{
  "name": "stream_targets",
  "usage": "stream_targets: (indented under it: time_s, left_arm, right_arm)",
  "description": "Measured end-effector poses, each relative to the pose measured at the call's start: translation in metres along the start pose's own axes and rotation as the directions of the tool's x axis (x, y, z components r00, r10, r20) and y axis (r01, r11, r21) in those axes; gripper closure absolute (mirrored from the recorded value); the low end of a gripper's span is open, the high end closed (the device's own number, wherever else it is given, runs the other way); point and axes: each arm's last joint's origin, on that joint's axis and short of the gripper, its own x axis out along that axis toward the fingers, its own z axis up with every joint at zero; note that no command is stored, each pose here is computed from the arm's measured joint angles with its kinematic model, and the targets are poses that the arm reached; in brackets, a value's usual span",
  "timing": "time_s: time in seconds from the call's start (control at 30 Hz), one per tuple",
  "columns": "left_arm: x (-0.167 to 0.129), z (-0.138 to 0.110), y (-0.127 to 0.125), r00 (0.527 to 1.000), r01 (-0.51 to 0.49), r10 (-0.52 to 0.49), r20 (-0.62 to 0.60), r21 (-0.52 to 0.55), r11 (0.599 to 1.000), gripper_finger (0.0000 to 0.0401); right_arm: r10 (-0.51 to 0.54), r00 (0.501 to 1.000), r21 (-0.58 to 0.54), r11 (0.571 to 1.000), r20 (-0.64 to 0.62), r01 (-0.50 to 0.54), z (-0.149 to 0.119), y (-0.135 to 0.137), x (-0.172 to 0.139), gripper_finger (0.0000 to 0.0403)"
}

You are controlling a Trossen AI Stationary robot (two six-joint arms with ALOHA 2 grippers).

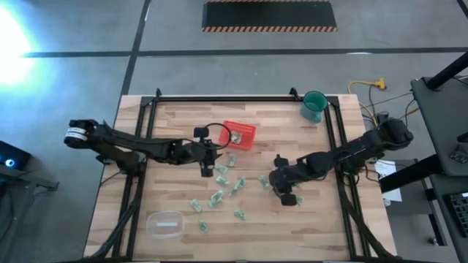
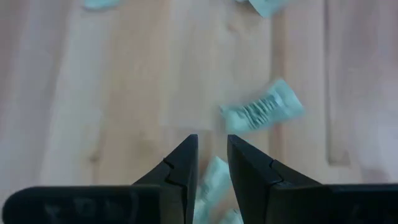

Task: Pick and place items into bin
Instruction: Put the stevia packet into the orange bin

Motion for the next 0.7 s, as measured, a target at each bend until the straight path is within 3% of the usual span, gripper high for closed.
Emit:
stream_targets:
  time_s: [0.3,0.7]
  left_arm:
    - [0.001,-0.001,-0.001,1.0,0.002,-0.002,-0.005,-0.004,1.0,0.0276]
    - [0.001,-0.001,-0.001,1.0,0.002,-0.002,-0.006,-0.009,1.0,0.0276]
  right_arm:
    - [-0.13,0.991,0.027,0.991,-0.038,0.131,-0.016,0.018,0.009,0.0335]
    - [-0.158,0.986,0.016,0.987,-0.061,0.16,-0.019,0.021,0.019,0.0335]
